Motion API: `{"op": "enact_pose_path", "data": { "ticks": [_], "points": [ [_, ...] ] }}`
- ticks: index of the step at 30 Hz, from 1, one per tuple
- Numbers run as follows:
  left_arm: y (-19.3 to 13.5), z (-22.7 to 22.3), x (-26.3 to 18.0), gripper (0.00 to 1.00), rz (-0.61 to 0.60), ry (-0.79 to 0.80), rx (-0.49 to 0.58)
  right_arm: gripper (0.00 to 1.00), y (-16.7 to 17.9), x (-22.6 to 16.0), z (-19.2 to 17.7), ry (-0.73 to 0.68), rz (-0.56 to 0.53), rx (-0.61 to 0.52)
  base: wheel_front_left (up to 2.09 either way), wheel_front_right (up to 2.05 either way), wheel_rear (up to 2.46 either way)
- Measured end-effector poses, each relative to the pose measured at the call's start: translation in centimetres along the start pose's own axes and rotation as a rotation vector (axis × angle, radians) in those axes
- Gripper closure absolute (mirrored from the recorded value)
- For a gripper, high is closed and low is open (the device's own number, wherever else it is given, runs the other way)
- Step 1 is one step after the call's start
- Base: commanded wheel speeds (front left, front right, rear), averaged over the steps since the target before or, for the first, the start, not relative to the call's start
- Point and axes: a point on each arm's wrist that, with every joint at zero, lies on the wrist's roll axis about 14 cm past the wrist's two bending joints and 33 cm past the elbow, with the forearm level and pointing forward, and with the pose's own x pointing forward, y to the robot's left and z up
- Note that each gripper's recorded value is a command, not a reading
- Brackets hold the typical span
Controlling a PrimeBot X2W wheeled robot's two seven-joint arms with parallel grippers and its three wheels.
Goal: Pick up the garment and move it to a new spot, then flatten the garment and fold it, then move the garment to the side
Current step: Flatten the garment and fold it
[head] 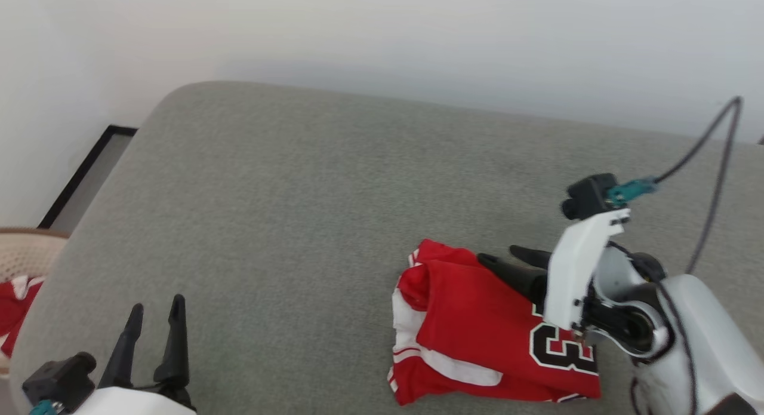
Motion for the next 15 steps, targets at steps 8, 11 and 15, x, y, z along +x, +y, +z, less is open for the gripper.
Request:
{"op": "enact_pose_path", "data": {
  "ticks": [8,11,15],
  "points": [
    [-0.8,0.0,0.7,0.00,-0.040,0.002,0.020,0.00,-3.4,-6.0,2.0,-0.240,-0.134,-0.070,0.00,0.00,0.00],
    [-1.7,0.4,1.3,0.00,-0.071,-0.009,0.037,0.00,-5.0,-8.4,2.3,-0.327,-0.204,-0.086,0.00,0.00,0.00],
    [-2.5,0.3,1.7,0.00,-0.101,-0.007,0.051,0.00,-6.6,-11.5,2.3,-0.430,-0.294,-0.137,0.00,0.00,0.00]
  ]
}}
